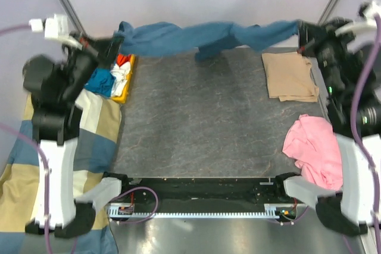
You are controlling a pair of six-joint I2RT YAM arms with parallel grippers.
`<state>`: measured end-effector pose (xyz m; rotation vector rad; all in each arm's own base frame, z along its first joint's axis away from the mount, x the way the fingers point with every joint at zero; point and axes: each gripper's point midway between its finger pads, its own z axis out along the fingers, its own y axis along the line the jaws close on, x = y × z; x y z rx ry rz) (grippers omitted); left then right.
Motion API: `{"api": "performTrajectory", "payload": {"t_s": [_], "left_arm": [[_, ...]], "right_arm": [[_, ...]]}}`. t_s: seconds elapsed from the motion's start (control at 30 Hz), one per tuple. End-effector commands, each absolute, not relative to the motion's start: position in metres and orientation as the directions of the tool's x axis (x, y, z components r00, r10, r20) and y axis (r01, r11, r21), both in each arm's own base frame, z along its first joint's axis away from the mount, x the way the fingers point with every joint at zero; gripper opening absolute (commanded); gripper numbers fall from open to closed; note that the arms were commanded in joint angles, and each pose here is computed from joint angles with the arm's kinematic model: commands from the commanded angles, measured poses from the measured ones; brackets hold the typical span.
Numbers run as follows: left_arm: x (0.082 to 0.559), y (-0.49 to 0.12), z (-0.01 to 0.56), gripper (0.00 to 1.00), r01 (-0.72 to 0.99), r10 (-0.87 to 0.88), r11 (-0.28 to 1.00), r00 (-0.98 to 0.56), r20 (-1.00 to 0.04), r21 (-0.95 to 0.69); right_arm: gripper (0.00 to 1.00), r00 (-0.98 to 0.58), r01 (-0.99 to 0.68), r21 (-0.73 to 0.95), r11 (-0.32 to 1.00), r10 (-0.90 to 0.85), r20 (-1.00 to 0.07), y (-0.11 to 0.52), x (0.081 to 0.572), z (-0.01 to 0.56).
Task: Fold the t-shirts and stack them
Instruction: Flatten the tshirt out
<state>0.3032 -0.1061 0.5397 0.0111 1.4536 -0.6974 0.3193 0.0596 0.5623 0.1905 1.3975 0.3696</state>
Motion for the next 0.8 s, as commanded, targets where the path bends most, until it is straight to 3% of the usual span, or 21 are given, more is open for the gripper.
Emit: {"api": "performTrajectory", "payload": {"t_s": [0.0,0.13,0.17,0.3,0.43,0.77], "left_arm": [[0.31,-0.101,0.405,0.02,0.315,-0.345,0.85,-0.272,-0.898,-0.422],[0.296,-0.1,0.276,0.02,0.193,-0.362,0.85,-0.464,-0.809,-0.491],[0.293,-0.097,0.258,0.02,0.163,-0.366,0.855,-0.482,-0.796,-0.492],[0.282,-0.087,0.168,0.02,0.014,-0.395,0.868,-0.586,-0.708,-0.496],[0.277,-0.084,0.138,0.02,-0.088,-0.45,0.851,-0.628,-0.634,-0.517],[0.27,-0.062,0.123,0.02,-0.229,-0.48,0.866,-0.628,-0.612,-0.444]], "right_arm": [[0.0,-0.183,-0.137,0.38,0.915,0.353,-0.917,0.082,0.327,0.438],[0.0,-0.334,-0.128,0.412,0.902,0.352,-0.875,0.089,0.294,0.353],[0.0,-0.417,-0.094,0.407,0.909,0.335,-0.845,0.089,0.289,0.309],[0.0,-0.536,-0.042,0.418,0.908,0.332,-0.776,0.087,0.259,0.236],[0.0,-0.616,0.009,0.423,0.906,0.338,-0.712,0.085,0.238,0.189],[0.0,-0.667,0.05,0.407,0.912,0.334,-0.666,0.081,0.221,0.177]]}}
